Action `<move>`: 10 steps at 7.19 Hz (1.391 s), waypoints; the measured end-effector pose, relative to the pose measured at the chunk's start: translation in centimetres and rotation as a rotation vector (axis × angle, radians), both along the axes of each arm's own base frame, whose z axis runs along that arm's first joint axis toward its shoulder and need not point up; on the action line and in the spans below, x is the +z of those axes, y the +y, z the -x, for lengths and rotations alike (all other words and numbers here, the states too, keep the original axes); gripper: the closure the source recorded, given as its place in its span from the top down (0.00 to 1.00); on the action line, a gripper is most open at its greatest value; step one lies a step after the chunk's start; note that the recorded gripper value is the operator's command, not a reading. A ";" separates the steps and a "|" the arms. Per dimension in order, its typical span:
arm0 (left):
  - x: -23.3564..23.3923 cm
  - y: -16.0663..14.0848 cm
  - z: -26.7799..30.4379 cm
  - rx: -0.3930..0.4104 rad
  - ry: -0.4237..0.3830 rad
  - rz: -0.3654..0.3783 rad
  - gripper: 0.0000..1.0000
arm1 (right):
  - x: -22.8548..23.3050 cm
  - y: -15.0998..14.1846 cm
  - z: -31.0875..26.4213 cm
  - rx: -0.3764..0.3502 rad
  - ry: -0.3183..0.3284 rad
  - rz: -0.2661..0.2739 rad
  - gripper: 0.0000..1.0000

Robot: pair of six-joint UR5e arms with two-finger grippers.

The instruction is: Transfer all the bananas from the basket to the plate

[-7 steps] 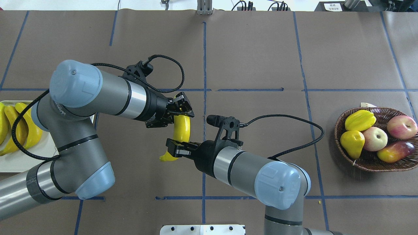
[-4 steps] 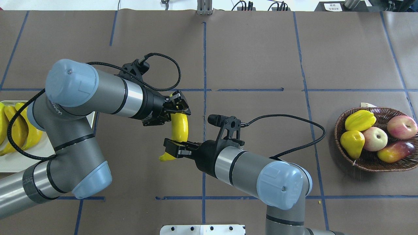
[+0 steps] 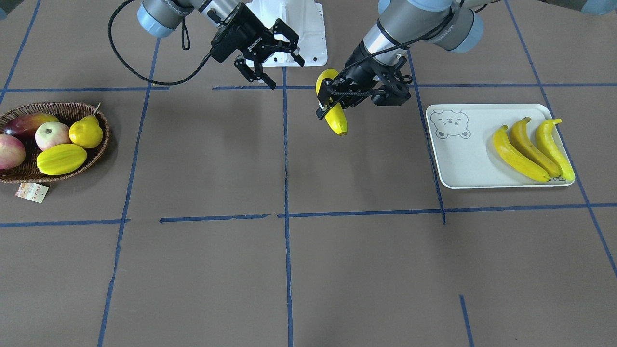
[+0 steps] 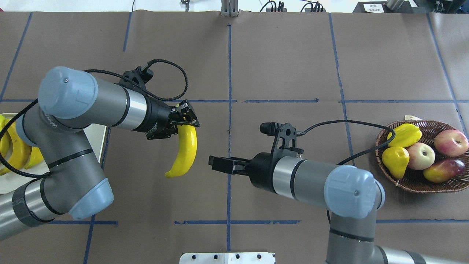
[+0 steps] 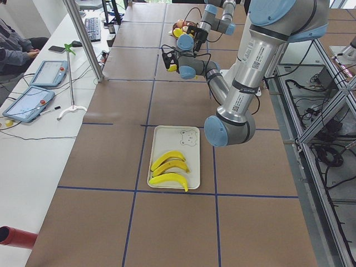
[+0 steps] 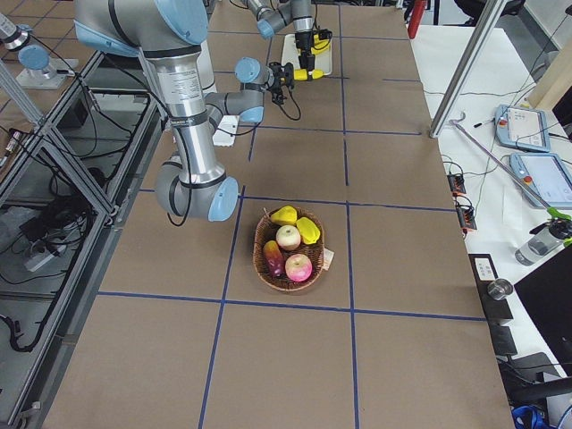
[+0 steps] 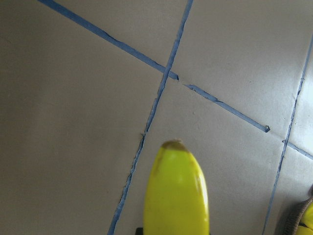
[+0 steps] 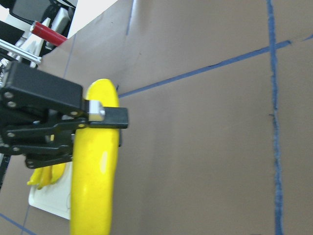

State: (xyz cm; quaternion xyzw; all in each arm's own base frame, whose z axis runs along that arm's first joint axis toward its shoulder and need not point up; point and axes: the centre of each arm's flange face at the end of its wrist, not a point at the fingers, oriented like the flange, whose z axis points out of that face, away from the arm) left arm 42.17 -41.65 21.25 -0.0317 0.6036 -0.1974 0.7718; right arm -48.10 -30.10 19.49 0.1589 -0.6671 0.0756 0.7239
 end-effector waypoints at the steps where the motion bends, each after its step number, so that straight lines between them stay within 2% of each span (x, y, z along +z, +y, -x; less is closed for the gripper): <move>1: 1.9 -0.5 1.0 -0.014 -0.029 0.011 0.00 | 1.4 -2.7 -1.7 -0.033 0.078 0.034 1.00; 3: 7.1 -1.0 2.8 -0.032 -0.114 0.054 0.00 | 4.5 -7.2 -5.5 -0.078 0.216 0.082 1.00; 5: 11.6 -1.3 5.6 -0.067 -0.281 0.182 0.01 | 8.8 -10.5 -9.6 -0.111 0.368 0.082 1.00; 6: 13.2 -1.5 7.0 -0.095 -0.378 0.256 0.02 | 10.9 -11.7 -12.1 -0.137 0.440 0.064 1.00; 8: 18.6 -1.7 10.2 -0.165 -0.529 0.362 0.03 | 14.9 -13.6 -18.1 -0.197 0.533 0.023 1.00; 10: 23.0 -2.6 13.8 -0.229 -0.595 0.428 0.05 | 20.3 -14.7 -25.3 -0.249 0.599 -0.041 1.00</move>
